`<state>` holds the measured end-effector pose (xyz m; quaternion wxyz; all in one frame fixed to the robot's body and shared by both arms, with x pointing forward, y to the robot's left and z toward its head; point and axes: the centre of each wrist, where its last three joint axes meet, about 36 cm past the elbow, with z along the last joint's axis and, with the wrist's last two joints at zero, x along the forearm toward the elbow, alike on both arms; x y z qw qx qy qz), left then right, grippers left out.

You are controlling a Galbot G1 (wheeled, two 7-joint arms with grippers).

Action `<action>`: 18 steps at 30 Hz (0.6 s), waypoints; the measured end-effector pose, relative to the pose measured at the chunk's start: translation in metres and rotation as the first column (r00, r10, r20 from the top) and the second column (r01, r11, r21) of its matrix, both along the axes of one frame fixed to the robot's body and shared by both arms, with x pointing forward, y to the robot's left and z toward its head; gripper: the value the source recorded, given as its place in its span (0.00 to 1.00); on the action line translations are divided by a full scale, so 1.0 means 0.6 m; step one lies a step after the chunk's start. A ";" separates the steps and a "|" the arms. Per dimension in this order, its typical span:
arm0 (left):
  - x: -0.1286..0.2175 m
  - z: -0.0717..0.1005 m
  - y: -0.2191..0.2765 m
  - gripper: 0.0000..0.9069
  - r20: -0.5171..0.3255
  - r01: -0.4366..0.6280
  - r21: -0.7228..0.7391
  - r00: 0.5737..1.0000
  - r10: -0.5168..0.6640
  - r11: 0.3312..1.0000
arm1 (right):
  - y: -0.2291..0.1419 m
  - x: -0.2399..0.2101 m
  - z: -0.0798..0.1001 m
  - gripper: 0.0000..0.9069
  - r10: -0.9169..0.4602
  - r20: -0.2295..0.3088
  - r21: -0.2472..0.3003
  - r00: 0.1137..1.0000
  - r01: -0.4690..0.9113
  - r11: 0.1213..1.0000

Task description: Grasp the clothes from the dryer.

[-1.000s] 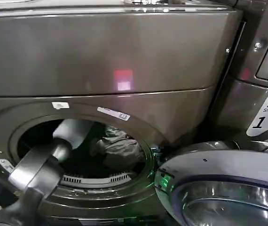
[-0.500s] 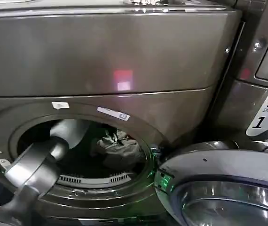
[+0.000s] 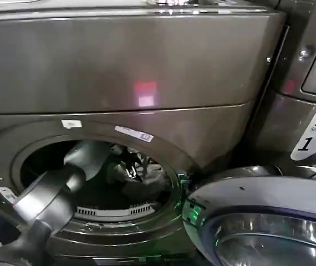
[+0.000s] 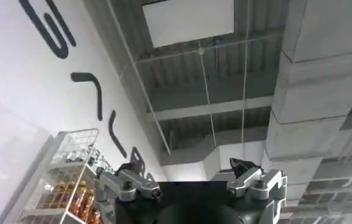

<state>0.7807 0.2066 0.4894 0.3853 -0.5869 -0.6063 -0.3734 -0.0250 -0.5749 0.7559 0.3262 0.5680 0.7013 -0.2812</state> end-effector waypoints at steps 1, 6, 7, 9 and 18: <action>0.001 0.002 0.001 1.00 0.001 0.001 0.010 1.000 -0.001 1.000 | 0.000 0.000 -0.001 1.00 0.000 0.000 0.001 1.000 0.000 1.000; 0.001 -0.003 0.004 1.00 -0.002 0.008 0.067 1.000 -0.007 0.998 | -0.003 0.003 -0.008 1.00 0.002 0.001 0.007 1.000 -0.002 1.000; 0.000 -0.007 0.004 1.00 -0.006 0.011 0.078 1.000 -0.010 0.997 | -0.003 0.004 -0.009 1.00 0.002 0.001 0.007 1.000 -0.002 1.000; -0.002 -0.014 0.004 1.00 -0.015 0.017 0.095 1.000 -0.016 0.995 | -0.003 0.004 -0.010 1.00 0.002 0.001 0.008 1.000 -0.002 1.000; -0.004 -0.025 -0.005 0.72 -0.023 0.048 0.177 0.999 -0.044 0.983 | -0.007 0.004 -0.015 1.00 0.002 0.005 0.014 1.000 -0.002 1.000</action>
